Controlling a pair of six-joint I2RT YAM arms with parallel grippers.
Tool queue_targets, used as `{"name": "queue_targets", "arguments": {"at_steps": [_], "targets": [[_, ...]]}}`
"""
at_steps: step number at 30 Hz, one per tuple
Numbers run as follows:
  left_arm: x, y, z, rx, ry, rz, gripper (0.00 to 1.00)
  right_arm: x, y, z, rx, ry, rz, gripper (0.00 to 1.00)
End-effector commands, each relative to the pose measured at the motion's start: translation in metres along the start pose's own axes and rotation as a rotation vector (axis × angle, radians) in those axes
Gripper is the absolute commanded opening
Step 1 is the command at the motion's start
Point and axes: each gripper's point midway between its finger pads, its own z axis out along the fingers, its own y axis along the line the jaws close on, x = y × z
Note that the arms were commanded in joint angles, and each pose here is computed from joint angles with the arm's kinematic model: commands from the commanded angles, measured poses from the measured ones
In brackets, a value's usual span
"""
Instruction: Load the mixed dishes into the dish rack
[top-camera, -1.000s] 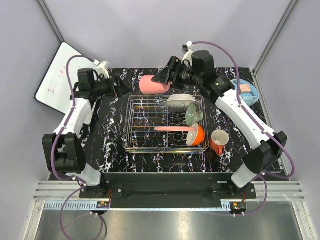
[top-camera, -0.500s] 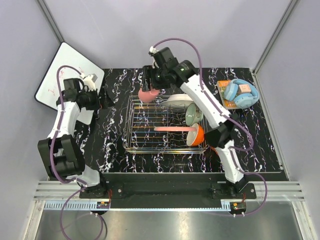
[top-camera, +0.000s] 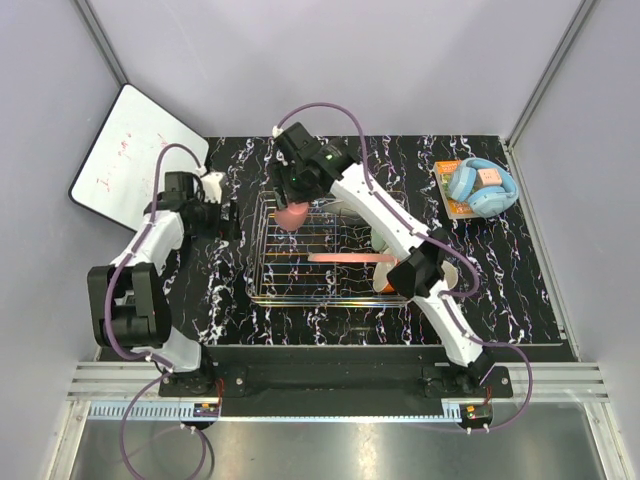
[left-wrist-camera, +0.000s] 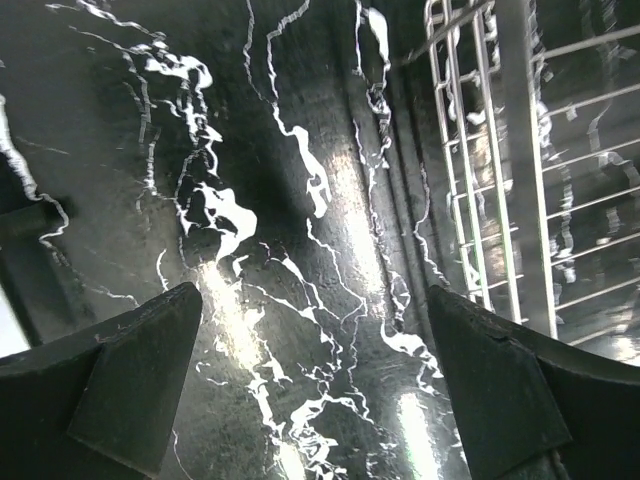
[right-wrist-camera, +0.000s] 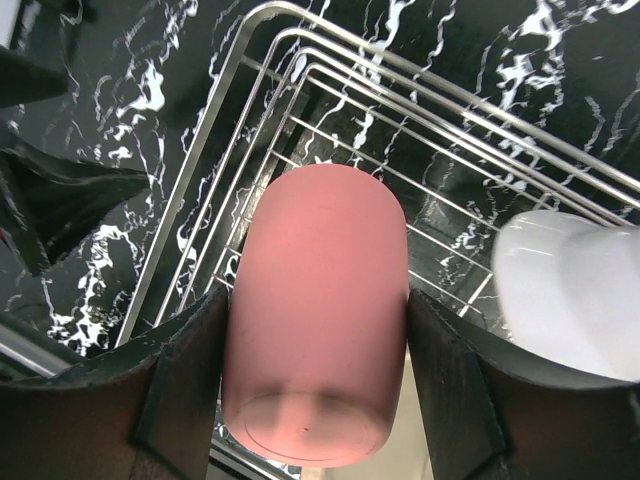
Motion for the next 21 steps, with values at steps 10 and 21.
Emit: {"name": "queue_targets", "arguments": {"at_steps": [10, 21], "targets": [[0.012, -0.030, 0.019, -0.016, 0.010, 0.190, 0.99, 0.010, 0.007, 0.034, 0.037, 0.003, -0.076, 0.00], [0.031, -0.058, 0.000, 0.042, -0.023, 0.235, 0.99, 0.033, 0.007, 0.068, 0.026, 0.078, -0.093, 0.00]]}}
